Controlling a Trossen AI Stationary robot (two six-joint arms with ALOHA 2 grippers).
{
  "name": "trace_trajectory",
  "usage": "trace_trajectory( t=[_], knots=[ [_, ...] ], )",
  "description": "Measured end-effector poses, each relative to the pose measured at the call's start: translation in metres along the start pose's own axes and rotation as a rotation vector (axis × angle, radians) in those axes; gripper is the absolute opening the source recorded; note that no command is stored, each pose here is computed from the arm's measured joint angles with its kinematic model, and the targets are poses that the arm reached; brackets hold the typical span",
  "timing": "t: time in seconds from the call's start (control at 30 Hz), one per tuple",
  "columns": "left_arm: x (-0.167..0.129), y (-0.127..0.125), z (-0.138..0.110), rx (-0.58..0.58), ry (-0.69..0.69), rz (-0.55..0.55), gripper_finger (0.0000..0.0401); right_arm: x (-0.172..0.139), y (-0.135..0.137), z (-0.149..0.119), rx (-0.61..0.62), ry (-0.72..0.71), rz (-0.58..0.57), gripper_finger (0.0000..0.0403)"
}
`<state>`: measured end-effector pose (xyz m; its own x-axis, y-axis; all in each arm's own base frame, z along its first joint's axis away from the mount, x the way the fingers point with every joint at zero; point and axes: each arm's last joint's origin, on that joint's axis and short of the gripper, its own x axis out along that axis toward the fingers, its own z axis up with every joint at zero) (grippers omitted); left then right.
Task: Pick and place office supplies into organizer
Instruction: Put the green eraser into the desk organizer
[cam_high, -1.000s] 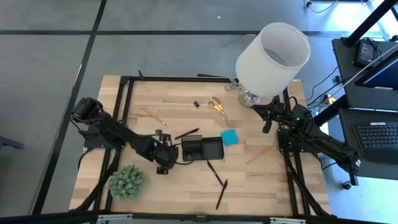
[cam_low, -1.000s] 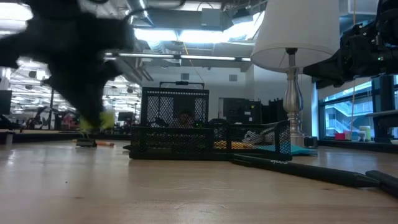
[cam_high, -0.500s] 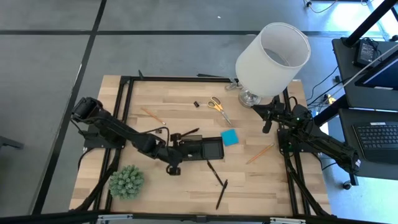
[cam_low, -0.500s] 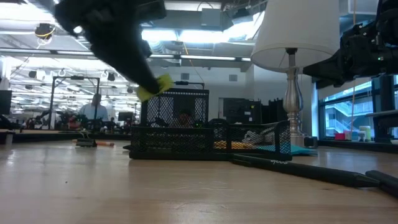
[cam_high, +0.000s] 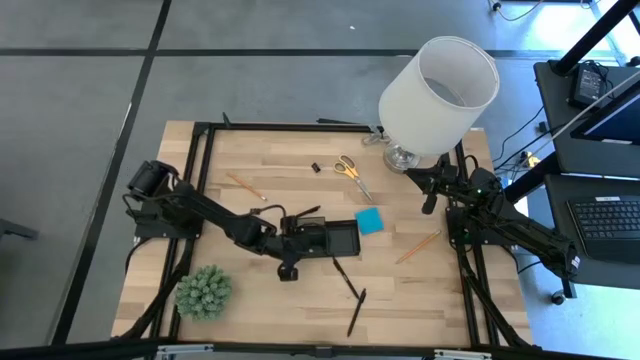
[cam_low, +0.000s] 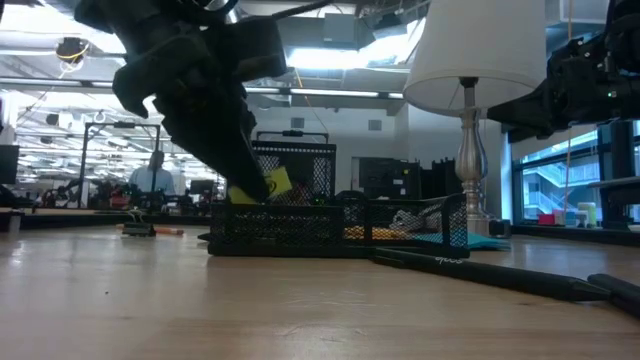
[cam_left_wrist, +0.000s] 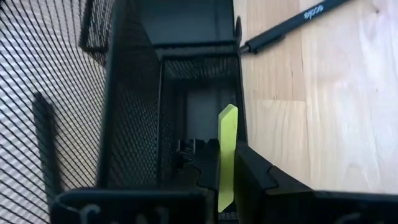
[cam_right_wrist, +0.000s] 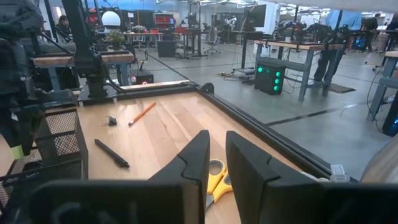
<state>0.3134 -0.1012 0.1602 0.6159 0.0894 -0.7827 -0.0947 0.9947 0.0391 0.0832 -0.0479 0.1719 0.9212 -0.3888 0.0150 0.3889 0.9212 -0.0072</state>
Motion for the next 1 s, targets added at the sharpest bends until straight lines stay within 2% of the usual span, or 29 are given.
trace_trajectory(
  t=[0.57, 1.0],
  knots=[
    [0.001, 0.0, 0.0001, -0.017, 0.015, -0.047, 0.0018, 0.0, 0.0, 0.0, 0.0, 0.0, 0.0, 0.0058],
    [0.0011, 0.0001, 0.0001, -0.017, 0.015, -0.046, 0.0045, 0.0, 0.0, 0.0, 0.0, 0.0, 0.0, 0.0058]
  ],
)
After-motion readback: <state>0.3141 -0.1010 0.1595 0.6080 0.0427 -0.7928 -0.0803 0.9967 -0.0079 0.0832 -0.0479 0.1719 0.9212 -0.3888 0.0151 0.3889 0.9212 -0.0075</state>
